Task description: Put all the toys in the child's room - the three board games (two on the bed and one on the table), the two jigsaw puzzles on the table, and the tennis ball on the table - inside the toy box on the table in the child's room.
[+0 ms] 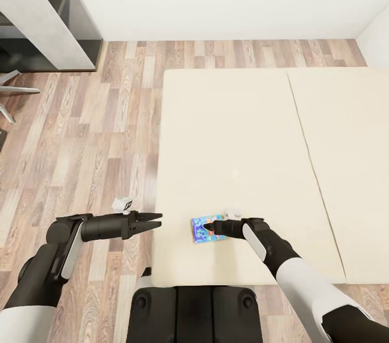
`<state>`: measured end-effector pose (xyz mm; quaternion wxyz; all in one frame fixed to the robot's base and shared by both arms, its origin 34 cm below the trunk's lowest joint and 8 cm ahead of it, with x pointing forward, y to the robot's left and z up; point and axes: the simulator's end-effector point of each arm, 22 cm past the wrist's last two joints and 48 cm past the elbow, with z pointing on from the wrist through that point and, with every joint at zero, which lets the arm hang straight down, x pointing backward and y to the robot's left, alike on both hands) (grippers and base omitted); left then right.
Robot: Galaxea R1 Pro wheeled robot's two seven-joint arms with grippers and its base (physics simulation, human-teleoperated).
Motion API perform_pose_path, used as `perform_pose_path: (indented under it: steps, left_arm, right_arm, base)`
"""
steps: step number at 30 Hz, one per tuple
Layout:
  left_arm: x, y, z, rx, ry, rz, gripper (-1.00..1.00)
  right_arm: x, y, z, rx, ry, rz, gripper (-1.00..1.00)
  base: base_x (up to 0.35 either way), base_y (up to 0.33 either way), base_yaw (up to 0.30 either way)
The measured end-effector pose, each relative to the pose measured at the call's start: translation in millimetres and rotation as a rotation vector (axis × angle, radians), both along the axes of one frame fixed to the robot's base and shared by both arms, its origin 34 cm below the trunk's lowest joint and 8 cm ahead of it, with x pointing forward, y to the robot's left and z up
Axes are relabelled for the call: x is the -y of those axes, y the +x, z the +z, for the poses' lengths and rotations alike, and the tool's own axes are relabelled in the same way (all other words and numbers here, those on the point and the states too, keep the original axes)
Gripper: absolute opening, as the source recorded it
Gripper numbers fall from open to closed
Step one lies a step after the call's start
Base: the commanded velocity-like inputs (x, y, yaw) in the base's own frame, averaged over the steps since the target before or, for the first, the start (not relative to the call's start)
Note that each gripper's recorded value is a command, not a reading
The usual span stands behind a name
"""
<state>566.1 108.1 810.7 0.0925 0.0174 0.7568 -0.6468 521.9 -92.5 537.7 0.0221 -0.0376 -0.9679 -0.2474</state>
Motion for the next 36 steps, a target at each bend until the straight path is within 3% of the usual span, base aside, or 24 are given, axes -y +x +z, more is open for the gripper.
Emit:
perform_pose_path:
  steps: [36]
  left_arm:
    - [0.0,0.2,0.2,0.0,-0.001,0.0,1.0]
  right_arm:
    - [0.2,0.2,-0.1,0.001,-0.001,0.0,1.0]
  base:
    - [0.0,0.088,0.0]
